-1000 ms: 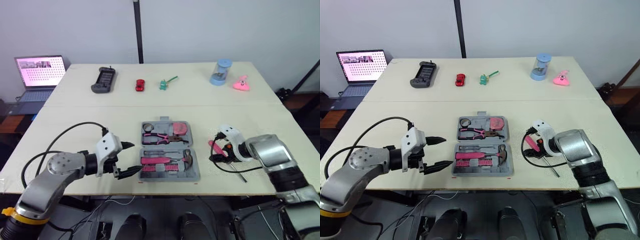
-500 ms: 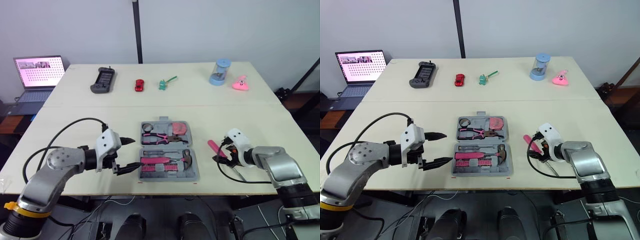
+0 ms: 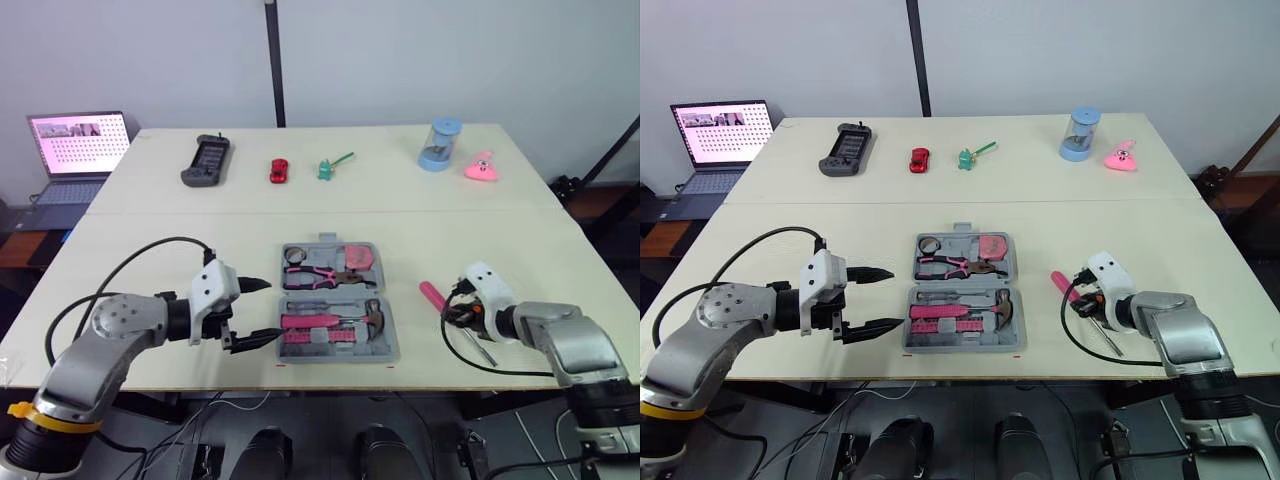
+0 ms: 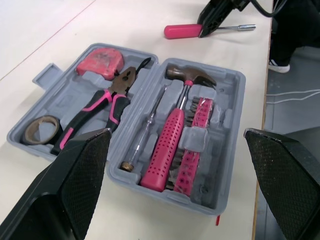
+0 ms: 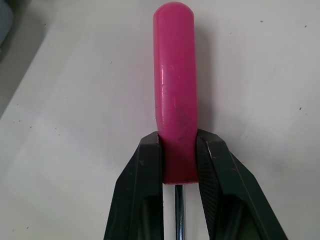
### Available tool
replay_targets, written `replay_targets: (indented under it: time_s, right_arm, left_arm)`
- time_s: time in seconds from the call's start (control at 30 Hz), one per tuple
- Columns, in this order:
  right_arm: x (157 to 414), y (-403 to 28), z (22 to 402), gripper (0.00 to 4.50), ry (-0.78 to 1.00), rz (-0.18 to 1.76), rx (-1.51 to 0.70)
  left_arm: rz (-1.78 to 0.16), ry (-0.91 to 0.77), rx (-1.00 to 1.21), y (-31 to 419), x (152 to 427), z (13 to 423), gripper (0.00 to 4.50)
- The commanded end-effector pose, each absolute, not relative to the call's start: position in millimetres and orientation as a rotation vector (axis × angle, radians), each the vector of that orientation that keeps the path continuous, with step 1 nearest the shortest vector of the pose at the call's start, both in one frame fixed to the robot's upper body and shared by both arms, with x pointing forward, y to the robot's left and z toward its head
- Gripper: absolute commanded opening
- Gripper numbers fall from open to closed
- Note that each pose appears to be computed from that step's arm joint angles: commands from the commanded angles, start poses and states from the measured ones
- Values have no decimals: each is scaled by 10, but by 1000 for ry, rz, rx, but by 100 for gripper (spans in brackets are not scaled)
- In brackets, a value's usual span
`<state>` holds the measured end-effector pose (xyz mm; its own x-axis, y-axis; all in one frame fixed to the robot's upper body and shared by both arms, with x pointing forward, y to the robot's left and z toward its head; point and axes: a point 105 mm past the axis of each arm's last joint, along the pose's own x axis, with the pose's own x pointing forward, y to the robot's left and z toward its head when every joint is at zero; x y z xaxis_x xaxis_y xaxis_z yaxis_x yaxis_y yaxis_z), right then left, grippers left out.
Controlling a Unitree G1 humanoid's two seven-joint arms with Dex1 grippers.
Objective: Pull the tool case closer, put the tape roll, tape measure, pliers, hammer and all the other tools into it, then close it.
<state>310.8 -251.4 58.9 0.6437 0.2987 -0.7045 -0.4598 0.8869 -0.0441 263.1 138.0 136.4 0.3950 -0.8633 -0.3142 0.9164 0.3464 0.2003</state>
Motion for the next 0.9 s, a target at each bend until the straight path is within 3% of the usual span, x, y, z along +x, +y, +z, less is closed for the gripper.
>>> replay_targets:
  time_s: [0.03, 0.27, 0.5, 0.7, 0.9]
  right_arm:
    - [3084, -2514, 611, 40, 754, 441, -225]
    - [3123, -2353, 884, 40, 679, 564, -350]
    - [3101, -1802, 1504, 40, 479, 853, -649]
    - [2928, -1376, 1707, 40, 568, 1037, -853]
    - [2812, -997, 1585, 40, 727, 1069, -924]
  left_arm:
    - [-1178, 116, 384, 1362, 2623, 1469, 450]
    - [-1177, 115, 362, 1396, 2630, 1473, 450]
    - [-1153, 129, 352, 1486, 2633, 1435, 450]
    - [-1124, 141, 368, 1571, 2612, 1405, 450]
    - [-1099, 169, 351, 1635, 2502, 1334, 450]
